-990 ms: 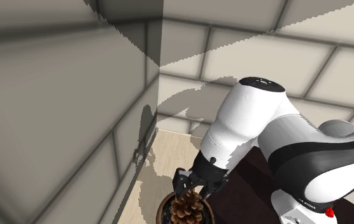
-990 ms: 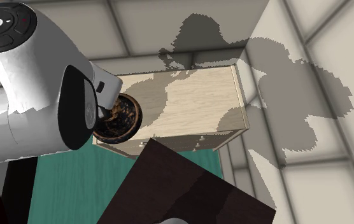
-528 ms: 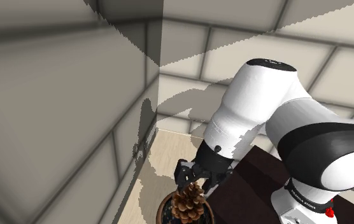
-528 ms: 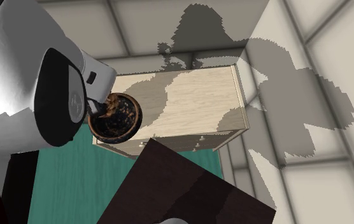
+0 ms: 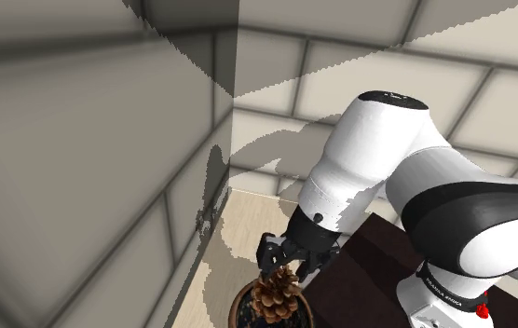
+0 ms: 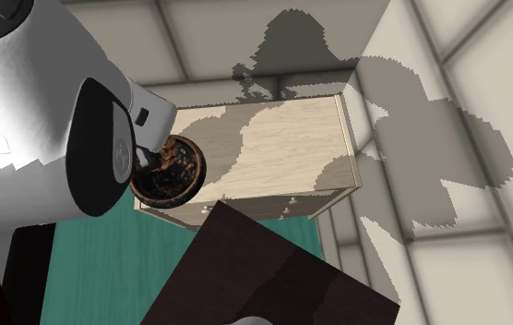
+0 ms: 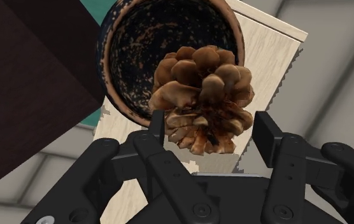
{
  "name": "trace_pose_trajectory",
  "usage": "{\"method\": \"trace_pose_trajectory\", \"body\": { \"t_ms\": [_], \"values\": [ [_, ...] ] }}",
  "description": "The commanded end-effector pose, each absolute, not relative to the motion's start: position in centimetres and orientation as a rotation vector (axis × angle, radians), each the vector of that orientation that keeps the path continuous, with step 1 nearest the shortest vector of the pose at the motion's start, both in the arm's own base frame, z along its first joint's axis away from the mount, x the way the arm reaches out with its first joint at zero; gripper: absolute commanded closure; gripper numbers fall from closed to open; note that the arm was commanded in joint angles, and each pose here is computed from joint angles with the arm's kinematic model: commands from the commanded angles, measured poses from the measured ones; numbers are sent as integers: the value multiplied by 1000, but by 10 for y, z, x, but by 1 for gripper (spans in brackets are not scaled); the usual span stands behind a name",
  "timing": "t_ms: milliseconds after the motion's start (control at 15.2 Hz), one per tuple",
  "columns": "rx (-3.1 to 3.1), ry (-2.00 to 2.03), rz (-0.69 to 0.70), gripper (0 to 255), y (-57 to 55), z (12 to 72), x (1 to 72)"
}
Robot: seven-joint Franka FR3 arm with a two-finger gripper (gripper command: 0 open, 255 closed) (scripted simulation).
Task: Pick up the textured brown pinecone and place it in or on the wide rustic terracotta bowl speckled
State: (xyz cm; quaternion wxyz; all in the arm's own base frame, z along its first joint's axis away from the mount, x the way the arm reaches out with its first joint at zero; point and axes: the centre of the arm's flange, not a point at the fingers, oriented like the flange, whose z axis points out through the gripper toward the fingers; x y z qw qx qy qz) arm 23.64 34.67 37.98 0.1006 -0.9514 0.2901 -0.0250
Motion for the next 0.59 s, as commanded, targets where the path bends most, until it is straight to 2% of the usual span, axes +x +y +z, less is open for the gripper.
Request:
{"method": "trace_pose_trajectory", "body": {
  "t_ms": [0,528],
  "values": [
    [-2810,857,-75,255,347,370,236],
    [-2810,857,-75,255,347,327,236]
  ]
}}
